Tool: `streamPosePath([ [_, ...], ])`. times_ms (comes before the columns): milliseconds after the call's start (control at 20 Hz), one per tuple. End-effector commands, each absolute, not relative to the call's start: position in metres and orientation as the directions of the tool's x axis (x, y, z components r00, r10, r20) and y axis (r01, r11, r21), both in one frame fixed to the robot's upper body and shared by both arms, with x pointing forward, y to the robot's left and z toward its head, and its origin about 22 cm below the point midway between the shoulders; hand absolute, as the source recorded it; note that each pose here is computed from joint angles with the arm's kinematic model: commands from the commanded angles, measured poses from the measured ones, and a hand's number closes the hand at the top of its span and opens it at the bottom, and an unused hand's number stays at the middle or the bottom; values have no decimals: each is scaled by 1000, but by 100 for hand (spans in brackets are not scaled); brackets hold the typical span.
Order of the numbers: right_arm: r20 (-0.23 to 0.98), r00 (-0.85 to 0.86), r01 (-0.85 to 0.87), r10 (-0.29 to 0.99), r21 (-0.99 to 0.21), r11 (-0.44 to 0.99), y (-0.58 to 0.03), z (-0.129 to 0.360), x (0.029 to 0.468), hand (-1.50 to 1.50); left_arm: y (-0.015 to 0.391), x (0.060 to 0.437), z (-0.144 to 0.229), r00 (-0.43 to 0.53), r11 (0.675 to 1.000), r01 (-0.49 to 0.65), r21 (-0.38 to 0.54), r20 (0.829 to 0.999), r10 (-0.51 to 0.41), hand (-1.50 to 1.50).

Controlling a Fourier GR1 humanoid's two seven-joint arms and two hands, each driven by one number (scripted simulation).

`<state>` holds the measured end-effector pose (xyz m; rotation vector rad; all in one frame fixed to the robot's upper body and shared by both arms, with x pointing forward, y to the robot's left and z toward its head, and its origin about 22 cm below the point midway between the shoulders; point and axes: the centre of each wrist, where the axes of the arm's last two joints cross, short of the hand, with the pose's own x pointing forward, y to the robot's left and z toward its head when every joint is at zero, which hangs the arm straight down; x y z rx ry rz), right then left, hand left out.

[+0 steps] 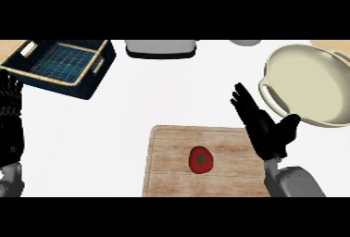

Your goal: Pick the tomato from the cutting board and place it in the pot

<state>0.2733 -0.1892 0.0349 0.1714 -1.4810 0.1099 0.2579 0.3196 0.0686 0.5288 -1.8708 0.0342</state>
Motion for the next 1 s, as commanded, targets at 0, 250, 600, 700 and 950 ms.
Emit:
streamPosePath([
  [0,993,122,-75,5,4,997,-190,38,264,150,326,254,52,-197,896,-359,261,917,-346,0],
  [250,929,362,297,81,-198,934,-242,-11,210,150,361,217,19,154,865,-281,414,910,-386,0],
  [600,769,46,449,638,-586,675,-245,0,174,-150,354,217,11,226,893,-222,393,911,-345,0],
  [700,788,51,453,614,-566,689,-228,8,143,-150,350,205,7,222,895,-204,397,909,-352,0],
  [950,721,164,347,673,-681,645,-214,41,120,-150,348,232,28,203,908,-187,375,919,-338,0],
])
